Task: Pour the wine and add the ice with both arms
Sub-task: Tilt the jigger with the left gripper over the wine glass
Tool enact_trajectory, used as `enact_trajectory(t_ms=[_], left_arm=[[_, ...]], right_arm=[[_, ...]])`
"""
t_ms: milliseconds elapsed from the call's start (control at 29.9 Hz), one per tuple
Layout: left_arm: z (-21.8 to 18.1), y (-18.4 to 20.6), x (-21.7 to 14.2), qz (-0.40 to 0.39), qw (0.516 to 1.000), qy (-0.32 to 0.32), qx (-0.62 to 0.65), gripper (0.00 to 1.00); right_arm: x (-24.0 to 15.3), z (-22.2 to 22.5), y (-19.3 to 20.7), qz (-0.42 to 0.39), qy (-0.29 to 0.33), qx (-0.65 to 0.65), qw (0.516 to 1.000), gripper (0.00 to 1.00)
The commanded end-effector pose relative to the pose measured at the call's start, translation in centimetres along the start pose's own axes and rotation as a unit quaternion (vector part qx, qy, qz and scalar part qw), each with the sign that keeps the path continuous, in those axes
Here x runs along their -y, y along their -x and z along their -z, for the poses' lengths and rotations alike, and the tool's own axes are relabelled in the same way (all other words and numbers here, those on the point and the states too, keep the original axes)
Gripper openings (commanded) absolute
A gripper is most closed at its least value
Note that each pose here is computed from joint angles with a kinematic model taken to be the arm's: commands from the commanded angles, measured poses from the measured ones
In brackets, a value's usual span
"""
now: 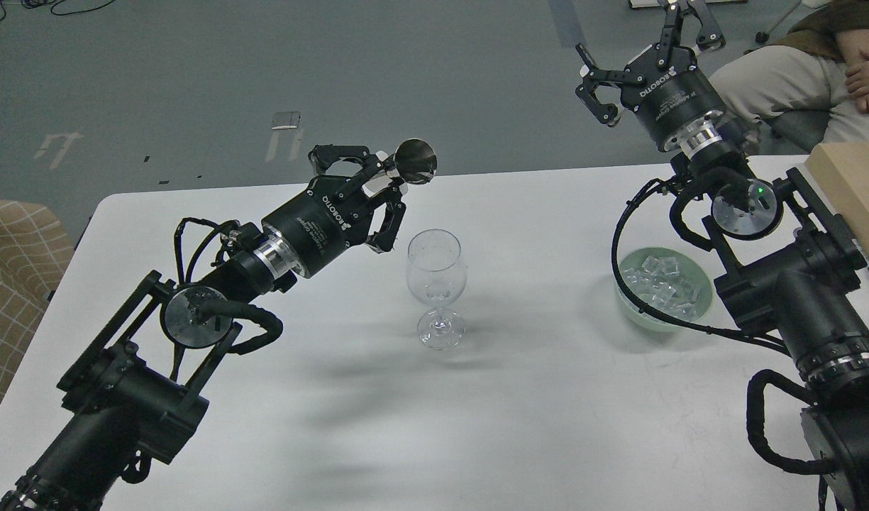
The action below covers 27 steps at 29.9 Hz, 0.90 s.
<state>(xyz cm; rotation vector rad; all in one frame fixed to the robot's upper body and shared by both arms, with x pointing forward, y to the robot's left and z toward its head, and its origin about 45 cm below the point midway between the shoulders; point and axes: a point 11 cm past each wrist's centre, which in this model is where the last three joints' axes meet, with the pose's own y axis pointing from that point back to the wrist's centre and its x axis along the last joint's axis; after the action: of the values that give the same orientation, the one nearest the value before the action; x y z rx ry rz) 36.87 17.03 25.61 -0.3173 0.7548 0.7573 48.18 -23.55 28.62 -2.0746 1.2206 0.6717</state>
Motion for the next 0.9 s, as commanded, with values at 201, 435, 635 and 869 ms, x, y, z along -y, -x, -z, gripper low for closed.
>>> enact_trajectory(t_ms=[201, 435, 635, 869], left_arm=[[-0.11, 0.11, 0.14, -0.001, 1.000, -0.002, 0.017, 0.01], [-0.01, 0.08, 0.15, -0.002, 1.000, -0.005, 0.028, 0.01], [-0.07, 0.25, 0.16, -0.001, 0.999, -0.005, 0.034, 0.01], [0.06, 0.34, 0.17, 0.002, 0.999, -0.008, 0.053, 0.01]], right_arm=[[0.04, 0.01, 0.02, 0.000, 0.000, 0.000, 1.000, 1.00], [0.02, 0.09, -0.01, 0.000, -0.001, 0.000, 1.000, 1.00], [0.04, 0.01, 0.01, -0.001, 0.000, 0.000, 1.000, 1.00], [0.22, 0.14, 0.17, 0.001, 0.000, -0.001, 1.000, 1.00]])
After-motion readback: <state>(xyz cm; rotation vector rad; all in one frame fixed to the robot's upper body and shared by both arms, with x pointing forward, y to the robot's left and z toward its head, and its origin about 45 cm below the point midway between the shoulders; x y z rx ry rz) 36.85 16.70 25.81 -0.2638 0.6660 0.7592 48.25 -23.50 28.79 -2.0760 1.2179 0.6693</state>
